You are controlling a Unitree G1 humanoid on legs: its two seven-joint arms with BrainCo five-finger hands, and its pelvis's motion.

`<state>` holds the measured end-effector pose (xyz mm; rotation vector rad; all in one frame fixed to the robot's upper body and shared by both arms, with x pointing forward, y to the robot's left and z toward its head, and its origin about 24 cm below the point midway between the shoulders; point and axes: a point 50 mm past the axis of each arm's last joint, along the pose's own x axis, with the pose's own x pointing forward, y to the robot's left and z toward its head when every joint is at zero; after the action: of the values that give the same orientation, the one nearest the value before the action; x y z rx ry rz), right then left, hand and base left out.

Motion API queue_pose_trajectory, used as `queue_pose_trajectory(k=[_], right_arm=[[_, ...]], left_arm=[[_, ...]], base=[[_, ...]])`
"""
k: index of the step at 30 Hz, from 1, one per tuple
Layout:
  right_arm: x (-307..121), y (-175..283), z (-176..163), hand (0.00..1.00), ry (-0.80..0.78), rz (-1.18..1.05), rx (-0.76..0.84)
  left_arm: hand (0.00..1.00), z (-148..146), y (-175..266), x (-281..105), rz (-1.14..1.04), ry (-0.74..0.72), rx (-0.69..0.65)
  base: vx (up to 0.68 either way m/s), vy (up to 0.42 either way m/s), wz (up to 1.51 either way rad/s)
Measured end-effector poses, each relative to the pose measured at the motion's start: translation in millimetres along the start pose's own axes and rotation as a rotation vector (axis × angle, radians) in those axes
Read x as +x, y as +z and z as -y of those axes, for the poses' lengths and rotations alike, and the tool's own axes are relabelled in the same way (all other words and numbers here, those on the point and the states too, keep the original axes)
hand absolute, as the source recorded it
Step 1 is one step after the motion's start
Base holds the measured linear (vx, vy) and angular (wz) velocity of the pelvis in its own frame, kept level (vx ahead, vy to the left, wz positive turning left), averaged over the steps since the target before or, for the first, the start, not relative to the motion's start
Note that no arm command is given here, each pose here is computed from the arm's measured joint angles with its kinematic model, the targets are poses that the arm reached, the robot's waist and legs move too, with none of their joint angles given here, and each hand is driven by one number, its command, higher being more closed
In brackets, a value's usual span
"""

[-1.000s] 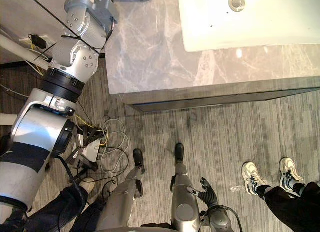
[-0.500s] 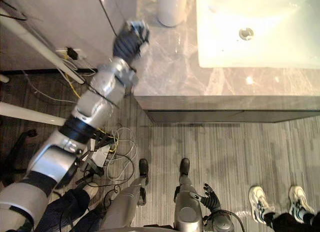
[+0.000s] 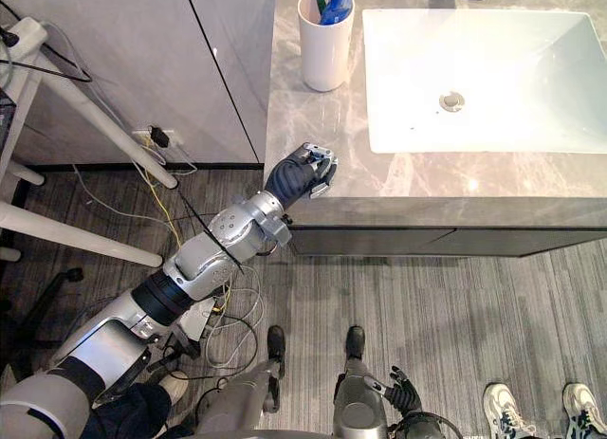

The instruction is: Organize washtable

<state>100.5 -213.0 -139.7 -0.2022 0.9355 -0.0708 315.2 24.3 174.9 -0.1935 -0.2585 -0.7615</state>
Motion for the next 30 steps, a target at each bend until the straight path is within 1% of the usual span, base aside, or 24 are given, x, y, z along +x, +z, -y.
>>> queue_pose_trajectory(k=[4,6,8,13,16,22,24,26,28,30], right_arm=[[-0.4,-4.2,-0.2,0.0,-0.002,-0.019,-0.001],[-0.3,-3.5,0.0,0.0,-0.006,-0.016,0.0],[-0.2,-2.2,-0.3,0.0,-0.008,-0.011,0.0],[0.4,6.5,-2.3,0.0,-0.013,0.024,0.006],[0.4,8.7,-3.4,0.0,-0.012,0.034,0.005],[-1.2,21.8,-3.8,0.0,-0.016,0.099,0.011],[-1.5,28.6,-3.5,0.0,-0.017,0.129,0.012],[-1.6,30.5,-3.6,0.0,-0.017,0.138,0.014],[-1.9,34.9,-3.5,0.0,-0.017,0.159,0.016],[-2.5,37.1,-3.4,0.0,-0.017,0.171,0.023]], left_arm=[[1.0,10.5,1.2,8.4,0.042,0.007,-0.057],[1.0,15.4,3.9,18.5,0.072,0.026,-0.094],[1.0,15.7,7.1,26.6,0.09,0.046,-0.087],[1.0,-12.4,28.4,42.5,0.154,0.203,-0.028],[1.0,-20.4,35.9,48.7,0.157,0.239,0.004],[1.0,-39.0,84.5,65.1,0.229,0.302,0.098],[1.0,-48.9,118.1,74.6,0.277,0.355,0.144],[1.0,-54.7,136.6,75.5,0.302,0.376,0.188],[1.0,-56.9,157.2,74.6,0.345,0.386,0.227],[1.0,-55.7,168.5,75.1,0.368,0.383,0.245]], base=[[0.02,0.011,-0.16],[0.04,0.003,-0.18],[0.01,-0.003,-0.12],[-0.01,-0.002,-0.13],[-0.04,0.002,-0.07],[-0.05,-0.002,-0.05],[0.0,-0.002,-0.04],[0.04,0.002,-0.04],[0.05,-0.007,0.0],[0.04,-0.012,0.01]])
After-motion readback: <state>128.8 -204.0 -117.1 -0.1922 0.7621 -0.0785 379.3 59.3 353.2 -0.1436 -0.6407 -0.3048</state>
